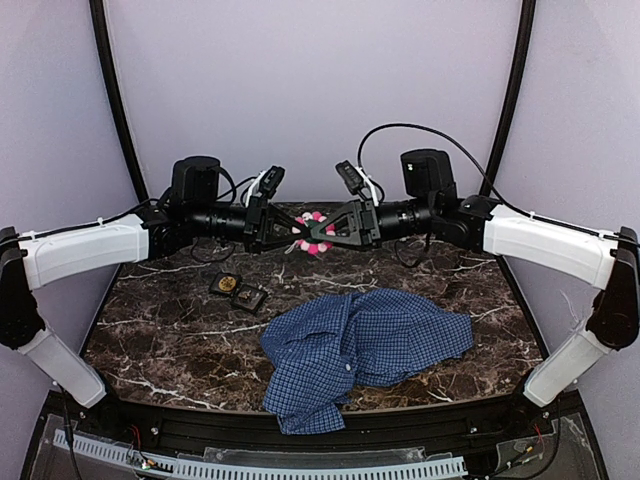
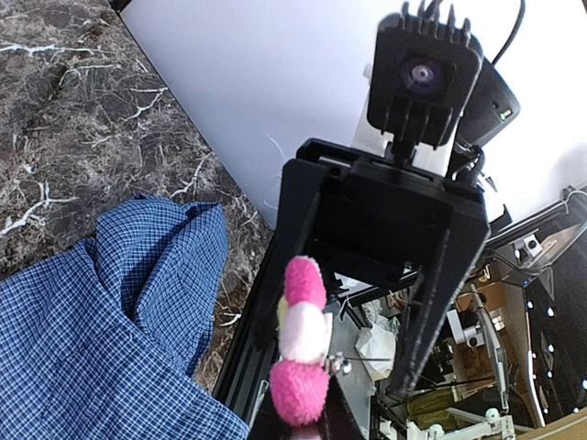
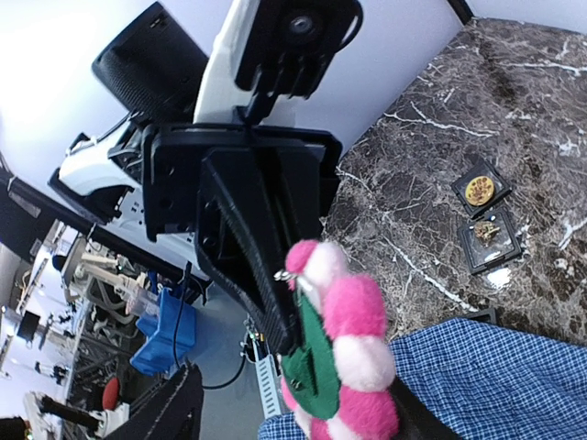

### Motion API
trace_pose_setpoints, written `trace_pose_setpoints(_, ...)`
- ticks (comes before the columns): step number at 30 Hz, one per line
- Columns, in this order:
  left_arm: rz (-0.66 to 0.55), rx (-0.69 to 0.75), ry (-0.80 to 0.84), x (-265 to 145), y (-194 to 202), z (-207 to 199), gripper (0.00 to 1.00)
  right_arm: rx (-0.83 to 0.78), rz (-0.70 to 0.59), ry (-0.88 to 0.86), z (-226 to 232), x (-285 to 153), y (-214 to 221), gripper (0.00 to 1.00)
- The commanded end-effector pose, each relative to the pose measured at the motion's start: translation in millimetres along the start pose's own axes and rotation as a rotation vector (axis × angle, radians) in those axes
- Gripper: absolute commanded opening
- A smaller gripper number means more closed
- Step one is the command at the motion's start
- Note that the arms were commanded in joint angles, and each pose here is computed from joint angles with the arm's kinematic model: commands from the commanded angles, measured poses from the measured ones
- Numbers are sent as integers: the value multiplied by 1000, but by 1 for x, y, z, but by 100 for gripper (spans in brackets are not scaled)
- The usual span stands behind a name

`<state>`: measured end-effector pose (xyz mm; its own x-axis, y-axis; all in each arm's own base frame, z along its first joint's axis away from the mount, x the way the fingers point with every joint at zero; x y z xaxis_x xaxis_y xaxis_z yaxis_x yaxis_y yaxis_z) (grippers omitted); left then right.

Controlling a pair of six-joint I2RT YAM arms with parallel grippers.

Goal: Remove the brooch from the garment

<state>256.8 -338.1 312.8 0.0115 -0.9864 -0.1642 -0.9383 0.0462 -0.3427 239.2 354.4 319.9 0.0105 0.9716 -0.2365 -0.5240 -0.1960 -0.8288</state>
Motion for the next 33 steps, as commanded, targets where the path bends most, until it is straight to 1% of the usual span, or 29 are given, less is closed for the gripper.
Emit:
trace_pose_setpoints(1,3,24,24,0,2,-6,1,-57,-56,-62,23,-11,-10,65)
trace_pose_setpoints(3,6,23,23,0,3,-4,1,-52,-61,-53,21,-13,-9,67)
trace_pose_setpoints(7,16,30,34,0,4,-5,1,-48,-81,-58,18,-17,-8,67)
trace_pose_setpoints(10,54,47,73,1,8,-10,1,-58,-66,-99,20,-16,-7,66)
trace_pose_setpoints(14,111,72,131,1,13,-17,1,-65,-43,-171,26,-13,-6,58)
trace_pose_setpoints(17,136,83,137,1,17,-18,1,-62,-29,-221,30,-12,-6,52)
trace_pose_setpoints(24,176,99,114,1,21,-16,1,-52,-9,-229,27,-7,-5,39)
trace_pose_setpoints(30,183,99,110,1,21,-16,1,-52,25,-230,27,2,-1,38)
trace_pose_setpoints(33,183,101,110,1,21,-16,1,-52,27,-234,26,3,0,35)
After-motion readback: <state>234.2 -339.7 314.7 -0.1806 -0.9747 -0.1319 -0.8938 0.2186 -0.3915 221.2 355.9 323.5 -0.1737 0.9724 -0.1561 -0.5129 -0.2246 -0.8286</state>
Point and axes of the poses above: each gripper's point midway between its finger pads, its own x axis out along the fingers, its own z axis along the line the jaws close on, y = z × x, the point moved 4 cm from there along -x, back along the fingers, and after that the axes turned 14 degrees about -x, right-handed, at the moved point
